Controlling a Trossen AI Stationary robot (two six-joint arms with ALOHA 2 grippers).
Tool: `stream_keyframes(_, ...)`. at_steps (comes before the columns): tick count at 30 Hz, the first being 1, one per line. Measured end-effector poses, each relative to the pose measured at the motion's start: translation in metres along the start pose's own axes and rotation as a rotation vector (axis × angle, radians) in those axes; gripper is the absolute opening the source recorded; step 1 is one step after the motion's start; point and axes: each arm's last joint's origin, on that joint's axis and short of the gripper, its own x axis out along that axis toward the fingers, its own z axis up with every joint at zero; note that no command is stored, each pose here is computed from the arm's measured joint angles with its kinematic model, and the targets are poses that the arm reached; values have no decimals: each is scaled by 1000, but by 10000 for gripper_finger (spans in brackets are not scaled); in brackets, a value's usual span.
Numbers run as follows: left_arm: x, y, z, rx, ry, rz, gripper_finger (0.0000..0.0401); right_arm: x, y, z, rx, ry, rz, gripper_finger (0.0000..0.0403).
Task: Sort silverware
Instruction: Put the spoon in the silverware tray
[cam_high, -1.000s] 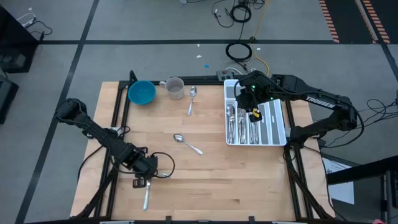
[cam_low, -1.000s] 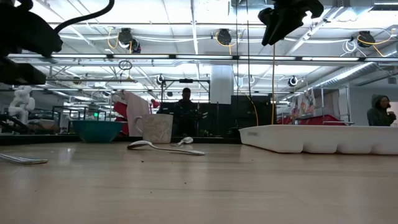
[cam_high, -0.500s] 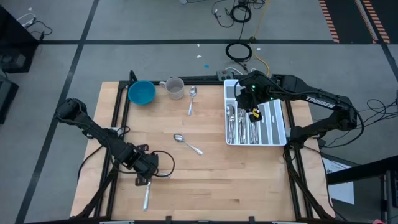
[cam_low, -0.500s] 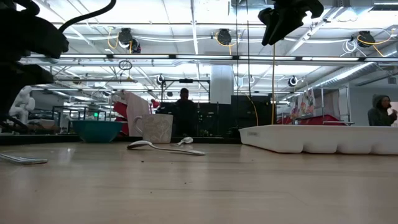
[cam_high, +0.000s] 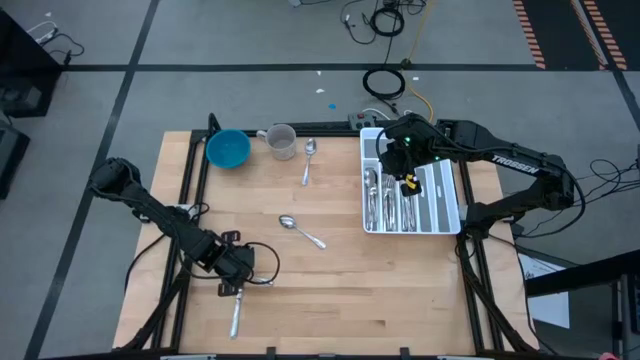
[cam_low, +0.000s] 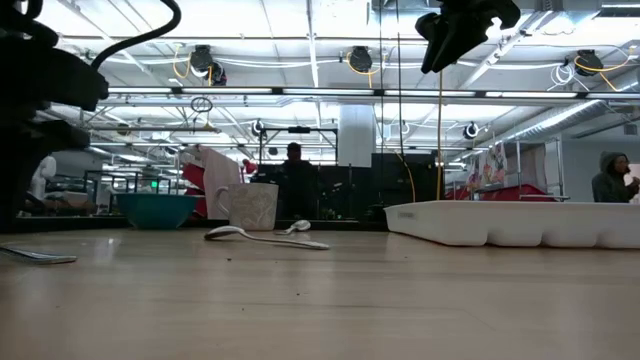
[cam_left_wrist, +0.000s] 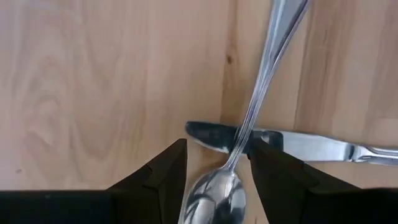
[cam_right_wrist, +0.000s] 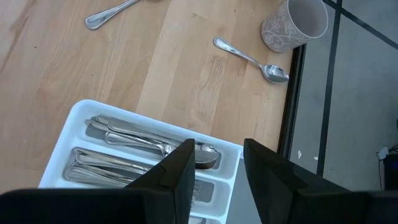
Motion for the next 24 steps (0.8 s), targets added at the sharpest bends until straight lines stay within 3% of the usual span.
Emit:
stream_keyframes(10,8,2,-6,-4,8,-22,179,0,0,0,0,0,0,130)
stream_keyframes(19,7,-11,-18,77,34,-55,178,0,0,0,25,1,0,130)
stream_keyframes(24,10,-15,-22,110,29,-5,178,0,0,0,28,1,-2,130)
